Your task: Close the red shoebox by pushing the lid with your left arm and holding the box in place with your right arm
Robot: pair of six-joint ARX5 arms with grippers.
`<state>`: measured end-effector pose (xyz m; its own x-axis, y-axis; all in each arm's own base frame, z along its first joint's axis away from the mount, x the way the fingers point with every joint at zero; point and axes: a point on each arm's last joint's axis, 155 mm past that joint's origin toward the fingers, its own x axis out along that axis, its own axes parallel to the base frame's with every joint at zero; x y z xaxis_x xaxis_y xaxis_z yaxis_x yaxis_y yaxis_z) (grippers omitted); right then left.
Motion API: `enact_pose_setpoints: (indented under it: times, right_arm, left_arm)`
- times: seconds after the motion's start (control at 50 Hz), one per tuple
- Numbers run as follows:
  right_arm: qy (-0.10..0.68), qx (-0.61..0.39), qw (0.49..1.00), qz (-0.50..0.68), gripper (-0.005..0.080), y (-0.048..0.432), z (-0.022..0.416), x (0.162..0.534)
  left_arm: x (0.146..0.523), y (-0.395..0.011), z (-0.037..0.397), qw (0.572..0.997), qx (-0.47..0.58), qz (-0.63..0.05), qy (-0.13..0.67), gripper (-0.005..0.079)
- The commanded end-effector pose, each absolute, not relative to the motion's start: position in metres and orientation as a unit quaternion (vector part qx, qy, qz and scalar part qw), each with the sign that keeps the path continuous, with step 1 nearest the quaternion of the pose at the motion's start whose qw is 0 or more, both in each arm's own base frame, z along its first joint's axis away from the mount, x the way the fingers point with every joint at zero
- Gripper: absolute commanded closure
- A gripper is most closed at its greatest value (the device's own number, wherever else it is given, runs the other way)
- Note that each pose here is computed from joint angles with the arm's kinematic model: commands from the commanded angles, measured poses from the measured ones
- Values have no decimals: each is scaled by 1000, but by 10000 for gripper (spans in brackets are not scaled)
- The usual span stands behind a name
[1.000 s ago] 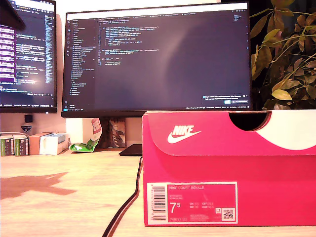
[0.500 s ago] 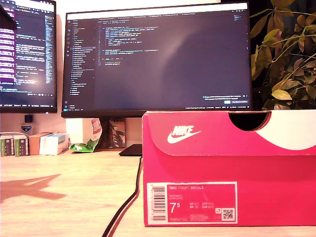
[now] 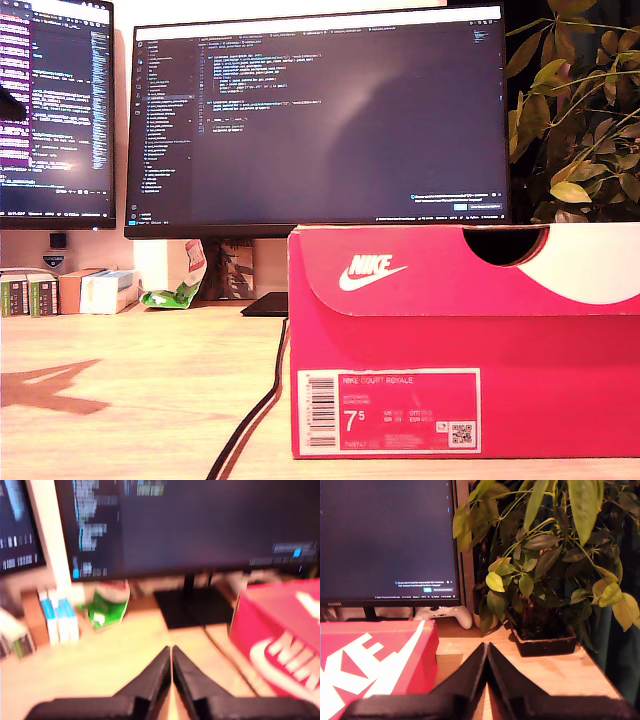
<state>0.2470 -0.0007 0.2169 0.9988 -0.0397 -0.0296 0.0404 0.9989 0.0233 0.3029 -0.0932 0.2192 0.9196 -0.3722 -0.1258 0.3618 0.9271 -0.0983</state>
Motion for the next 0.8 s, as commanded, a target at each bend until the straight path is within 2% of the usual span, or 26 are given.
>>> enact_pose_setpoints:
  times: [0.0, 0.52, 0.78]
  right_arm:
    - [29, 15, 999, -27, 764, -4, 198, 249]
    - [40, -4, 999, -27, 764, -4, 173, 248]
    - [65, -7, 998, -26, 764, -3, 144, 251]
  left_arm:
    - [301, -95, 203, 978, -38, -188, 85, 761]
    - [294, -98, 178, 980, -20, -191, 62, 762]
    - [290, -96, 159, 980, -10, -186, 75, 762]
